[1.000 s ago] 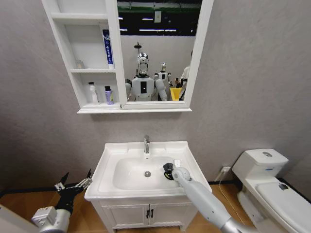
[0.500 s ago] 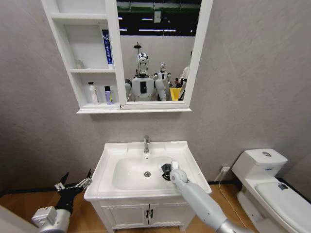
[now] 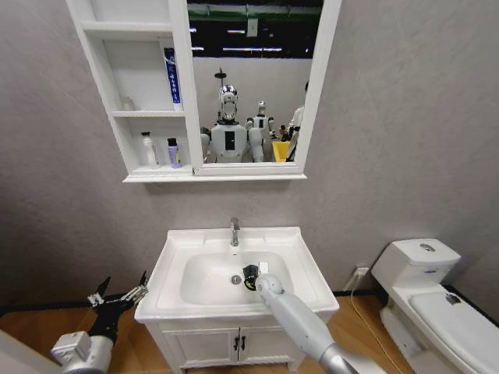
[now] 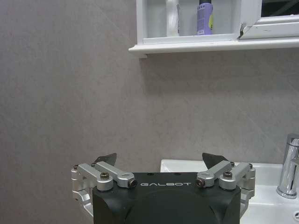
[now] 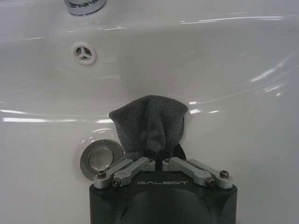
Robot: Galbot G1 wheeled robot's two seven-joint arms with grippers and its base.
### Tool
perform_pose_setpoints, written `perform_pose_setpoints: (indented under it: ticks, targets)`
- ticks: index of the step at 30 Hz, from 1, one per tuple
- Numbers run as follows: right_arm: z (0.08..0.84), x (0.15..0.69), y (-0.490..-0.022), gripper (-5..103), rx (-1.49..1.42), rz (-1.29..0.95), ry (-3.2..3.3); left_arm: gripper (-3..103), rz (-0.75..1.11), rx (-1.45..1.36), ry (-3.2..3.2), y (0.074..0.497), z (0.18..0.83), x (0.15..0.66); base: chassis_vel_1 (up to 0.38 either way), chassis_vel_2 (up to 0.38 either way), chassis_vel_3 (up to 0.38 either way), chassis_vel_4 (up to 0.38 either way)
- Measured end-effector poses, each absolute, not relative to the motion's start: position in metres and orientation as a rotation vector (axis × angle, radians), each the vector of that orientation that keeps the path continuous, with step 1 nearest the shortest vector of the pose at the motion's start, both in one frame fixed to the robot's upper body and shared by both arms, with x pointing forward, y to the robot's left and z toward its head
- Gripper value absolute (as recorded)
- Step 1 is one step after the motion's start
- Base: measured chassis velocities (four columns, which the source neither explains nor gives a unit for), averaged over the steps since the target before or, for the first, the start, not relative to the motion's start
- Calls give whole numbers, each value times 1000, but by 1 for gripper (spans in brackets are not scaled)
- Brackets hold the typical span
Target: Move facial cleanser and shampoo from washbasin to cabinet, then wipe washbasin with towel.
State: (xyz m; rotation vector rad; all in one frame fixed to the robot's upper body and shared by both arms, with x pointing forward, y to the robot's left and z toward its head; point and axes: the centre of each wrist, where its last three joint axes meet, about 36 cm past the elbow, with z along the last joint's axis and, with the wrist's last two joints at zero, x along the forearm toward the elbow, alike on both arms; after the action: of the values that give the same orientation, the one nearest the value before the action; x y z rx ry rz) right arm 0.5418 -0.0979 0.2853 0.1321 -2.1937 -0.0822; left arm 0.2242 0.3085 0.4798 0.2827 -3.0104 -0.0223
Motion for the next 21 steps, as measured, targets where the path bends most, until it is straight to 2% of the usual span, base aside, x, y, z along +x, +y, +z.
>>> perform_pose_setpoints:
  ticks: [11,21]
  targets:
    - [291,519,-139,2,56,-75,-2212,100,-22,283,-3010,308,480,224,0,0,0,0]
    - [313,521,-170,2,-38,-30,-2348,100,-22,283,-3010,308,480,224,0,0,0,0]
